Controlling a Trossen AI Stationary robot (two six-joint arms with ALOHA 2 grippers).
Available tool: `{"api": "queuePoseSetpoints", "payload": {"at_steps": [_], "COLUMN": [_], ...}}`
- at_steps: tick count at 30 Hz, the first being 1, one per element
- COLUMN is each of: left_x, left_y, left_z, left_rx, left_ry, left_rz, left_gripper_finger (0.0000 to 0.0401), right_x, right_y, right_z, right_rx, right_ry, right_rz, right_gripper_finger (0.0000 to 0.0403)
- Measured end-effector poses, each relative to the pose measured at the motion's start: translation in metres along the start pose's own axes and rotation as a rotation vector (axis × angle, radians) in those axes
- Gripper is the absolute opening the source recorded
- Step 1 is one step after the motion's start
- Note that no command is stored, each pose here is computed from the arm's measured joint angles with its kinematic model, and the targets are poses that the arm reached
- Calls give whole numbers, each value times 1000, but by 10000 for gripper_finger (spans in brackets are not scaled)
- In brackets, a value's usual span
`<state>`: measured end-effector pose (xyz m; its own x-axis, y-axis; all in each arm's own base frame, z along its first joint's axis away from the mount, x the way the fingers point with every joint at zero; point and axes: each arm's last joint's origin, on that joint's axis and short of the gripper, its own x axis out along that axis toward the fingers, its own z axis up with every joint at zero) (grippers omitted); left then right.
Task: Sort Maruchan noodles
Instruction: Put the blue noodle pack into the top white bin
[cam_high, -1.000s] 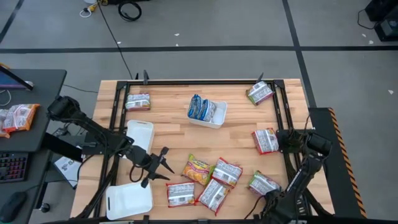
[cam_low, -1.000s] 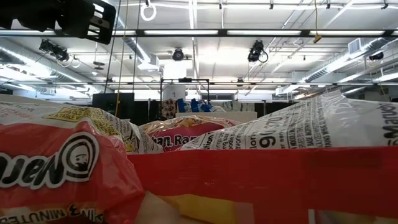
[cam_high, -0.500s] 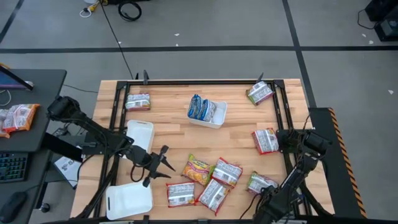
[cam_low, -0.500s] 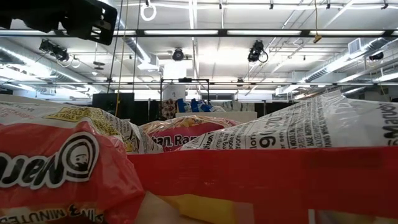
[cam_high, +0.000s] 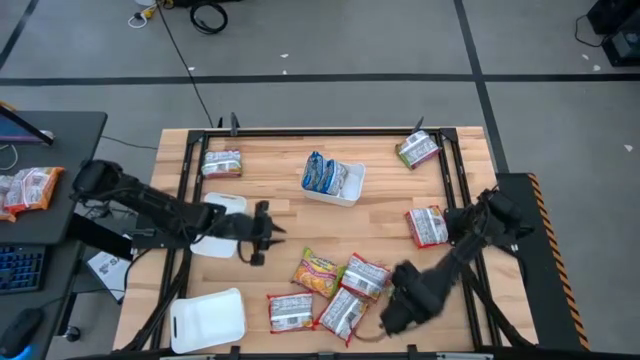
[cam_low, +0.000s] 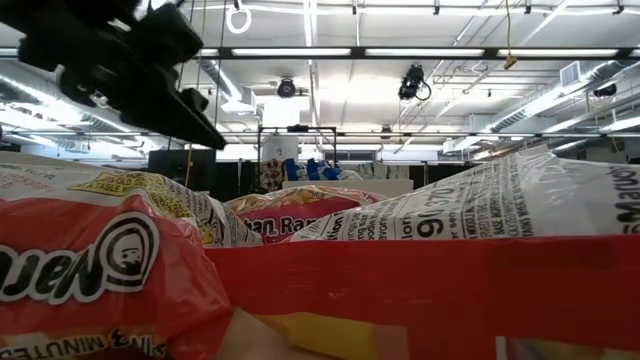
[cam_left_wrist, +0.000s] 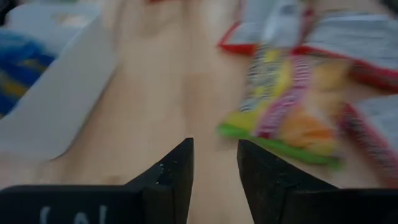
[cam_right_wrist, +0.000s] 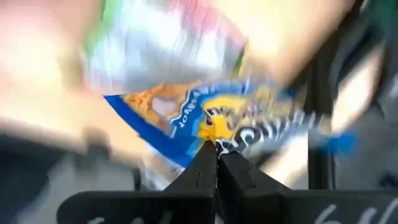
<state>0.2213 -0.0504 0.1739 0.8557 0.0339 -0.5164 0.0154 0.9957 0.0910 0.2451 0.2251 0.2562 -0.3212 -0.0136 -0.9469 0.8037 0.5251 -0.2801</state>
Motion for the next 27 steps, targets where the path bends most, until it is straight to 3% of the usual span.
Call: {"api": "queuePoseSetpoints", "payload": {"at_steps": [4,10,20,24,27], "left_x": [4,6,6,6,6], "left_y": [20,40,62,73,81], "left_z": [-2,-4,-6,-8,-9], "left_rx": [-53,-99,-201,-280,-320], "left_ry": [34,56,58,54,52], "left_rz": [76,151,235,281,312], "left_gripper_finger": [126,126,137,164,190], "right_x": [-17,-37,-96,-108,-107], "right_y": [-4,-13,-40,-56,-67], "right_z": [43,111,180,207,227], "right_rx": [-24,-129,-290,-264,-209], "right_ry": [-213,-377,-648,-680,-609], "right_rz": [65,37,-3,-27,7], "right_gripper_finger": [2,1,1,1,1]}}
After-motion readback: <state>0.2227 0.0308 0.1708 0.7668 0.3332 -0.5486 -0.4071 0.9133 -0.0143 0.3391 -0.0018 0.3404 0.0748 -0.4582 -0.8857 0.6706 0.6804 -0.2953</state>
